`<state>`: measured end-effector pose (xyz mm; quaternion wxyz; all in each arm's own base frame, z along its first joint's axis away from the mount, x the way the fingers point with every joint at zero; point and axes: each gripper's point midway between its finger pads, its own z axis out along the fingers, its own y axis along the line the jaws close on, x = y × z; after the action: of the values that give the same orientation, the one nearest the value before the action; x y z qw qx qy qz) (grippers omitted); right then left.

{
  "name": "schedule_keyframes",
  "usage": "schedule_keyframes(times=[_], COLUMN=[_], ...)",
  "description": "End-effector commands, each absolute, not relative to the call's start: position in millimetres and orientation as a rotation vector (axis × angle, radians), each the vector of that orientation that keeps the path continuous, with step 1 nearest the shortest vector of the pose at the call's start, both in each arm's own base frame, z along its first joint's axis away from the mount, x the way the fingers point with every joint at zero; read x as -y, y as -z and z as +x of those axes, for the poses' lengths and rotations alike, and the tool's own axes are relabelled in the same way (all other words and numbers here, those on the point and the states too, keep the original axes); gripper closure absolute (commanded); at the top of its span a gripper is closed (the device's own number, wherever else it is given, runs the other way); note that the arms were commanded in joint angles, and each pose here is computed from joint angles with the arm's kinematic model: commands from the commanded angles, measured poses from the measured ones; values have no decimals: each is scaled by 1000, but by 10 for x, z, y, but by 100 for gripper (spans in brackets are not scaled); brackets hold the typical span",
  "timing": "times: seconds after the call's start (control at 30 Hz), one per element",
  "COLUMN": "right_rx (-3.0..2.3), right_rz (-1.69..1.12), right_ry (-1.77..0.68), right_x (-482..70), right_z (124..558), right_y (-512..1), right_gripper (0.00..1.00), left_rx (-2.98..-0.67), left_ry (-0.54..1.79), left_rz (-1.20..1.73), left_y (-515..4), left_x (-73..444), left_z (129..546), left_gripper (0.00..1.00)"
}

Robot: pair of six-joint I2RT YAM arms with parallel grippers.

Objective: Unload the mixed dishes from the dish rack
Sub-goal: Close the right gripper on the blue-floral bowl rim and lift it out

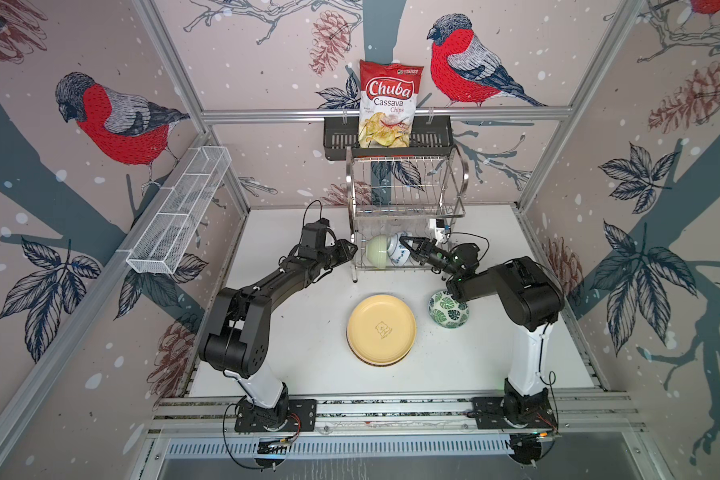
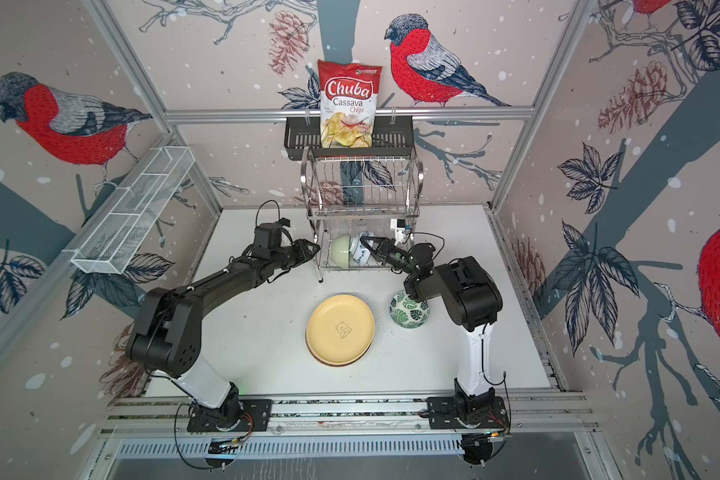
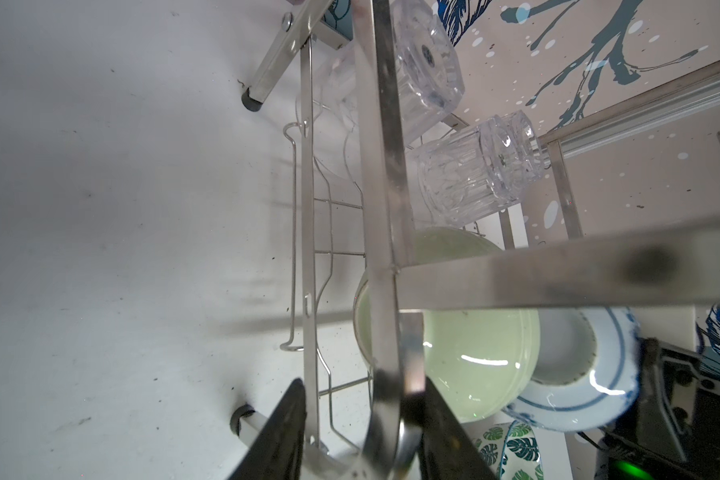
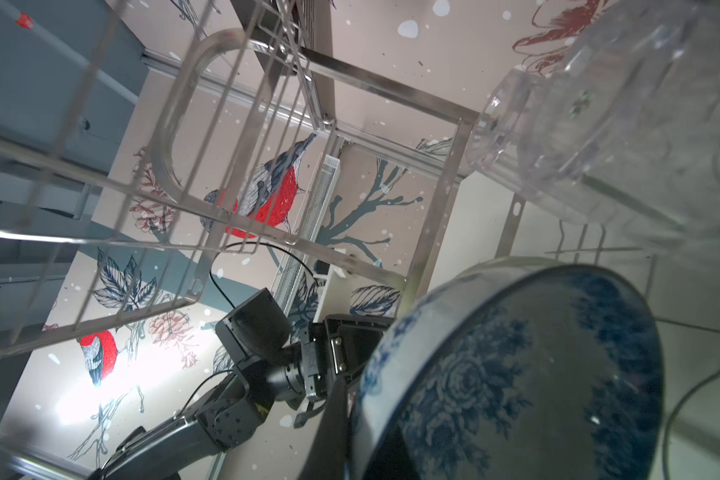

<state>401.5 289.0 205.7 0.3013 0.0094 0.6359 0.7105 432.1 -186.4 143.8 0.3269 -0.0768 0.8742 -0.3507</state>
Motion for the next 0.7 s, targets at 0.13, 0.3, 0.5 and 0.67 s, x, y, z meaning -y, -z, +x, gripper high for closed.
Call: schedule_keyframes(times=[0.13, 0.3, 0.5, 0.67], right_rx=[-1537, -1559, -1613, -1682], right_rz=[-39, -49, -67, -110], right_ry=[-1861, -1846, -1796, -1723], right_x=[-2708, -2650, -2613, -2662], right_z=[3768, 3545, 3327, 3144], right_y=[-2522, -2555, -2541, -2501], right_gripper=[100, 100, 100, 100], left_rx=[-2338, -2324, -2321, -2311], left_ry=[769, 741, 731, 722], left_rz=[-258, -252, -254, -254], left_y=[-1273, -1325, -1349, -1405], left_x=[1630, 1592, 1575, 1558], left_z=[4334, 4338, 4323, 4312], left_gripper=[57, 57, 57, 56])
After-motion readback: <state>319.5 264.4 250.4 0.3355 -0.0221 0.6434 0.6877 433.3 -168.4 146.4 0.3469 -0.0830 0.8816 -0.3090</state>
